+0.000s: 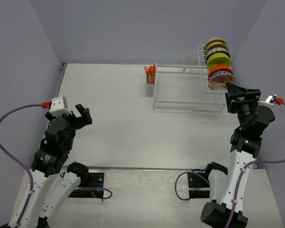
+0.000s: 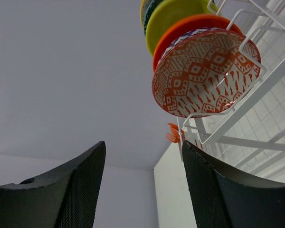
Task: Unload the bowls from the dish rack
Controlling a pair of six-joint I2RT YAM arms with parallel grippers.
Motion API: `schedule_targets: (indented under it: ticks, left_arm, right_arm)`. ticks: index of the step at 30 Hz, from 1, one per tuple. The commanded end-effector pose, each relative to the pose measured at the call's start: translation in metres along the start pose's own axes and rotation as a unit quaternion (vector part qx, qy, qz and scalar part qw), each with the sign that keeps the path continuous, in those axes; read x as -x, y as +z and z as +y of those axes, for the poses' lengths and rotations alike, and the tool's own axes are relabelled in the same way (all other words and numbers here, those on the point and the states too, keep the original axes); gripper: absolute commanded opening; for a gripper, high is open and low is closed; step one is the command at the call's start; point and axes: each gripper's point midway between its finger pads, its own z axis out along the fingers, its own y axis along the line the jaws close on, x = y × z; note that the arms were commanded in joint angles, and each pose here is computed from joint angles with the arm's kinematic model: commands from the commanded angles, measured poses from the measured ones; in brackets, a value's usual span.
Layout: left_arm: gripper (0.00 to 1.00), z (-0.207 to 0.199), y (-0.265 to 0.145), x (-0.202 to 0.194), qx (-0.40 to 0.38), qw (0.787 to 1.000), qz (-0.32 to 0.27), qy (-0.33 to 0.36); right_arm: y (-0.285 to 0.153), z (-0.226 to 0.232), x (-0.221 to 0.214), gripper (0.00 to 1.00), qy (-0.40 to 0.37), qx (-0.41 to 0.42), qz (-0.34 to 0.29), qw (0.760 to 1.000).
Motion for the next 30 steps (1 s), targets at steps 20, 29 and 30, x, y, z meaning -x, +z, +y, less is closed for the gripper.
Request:
schedule_targets:
  ticks: [20,29,30]
  left_arm:
    - [1.00,-0.015,-0.007,0.010,-0.048,0.998,-0.023,-0.015]
    - [1.00,-0.017,-0.007,0.011,-0.053,0.998,-0.024,-0.015]
    - [1.00,-0.017,-0.007,0.011,-0.053,0.998,-0.024,-0.014]
  right_arm:
    - [0.060,0.006,0.036,0.51,0.019,-0.017,-0.007,1.000]
    - [0.078,0.002,0.051,0.48,0.015,-0.034,-0.024,0.999]
    - [0.081,0.000,0.051,0.47,0.016,-0.036,-0.022,0.999]
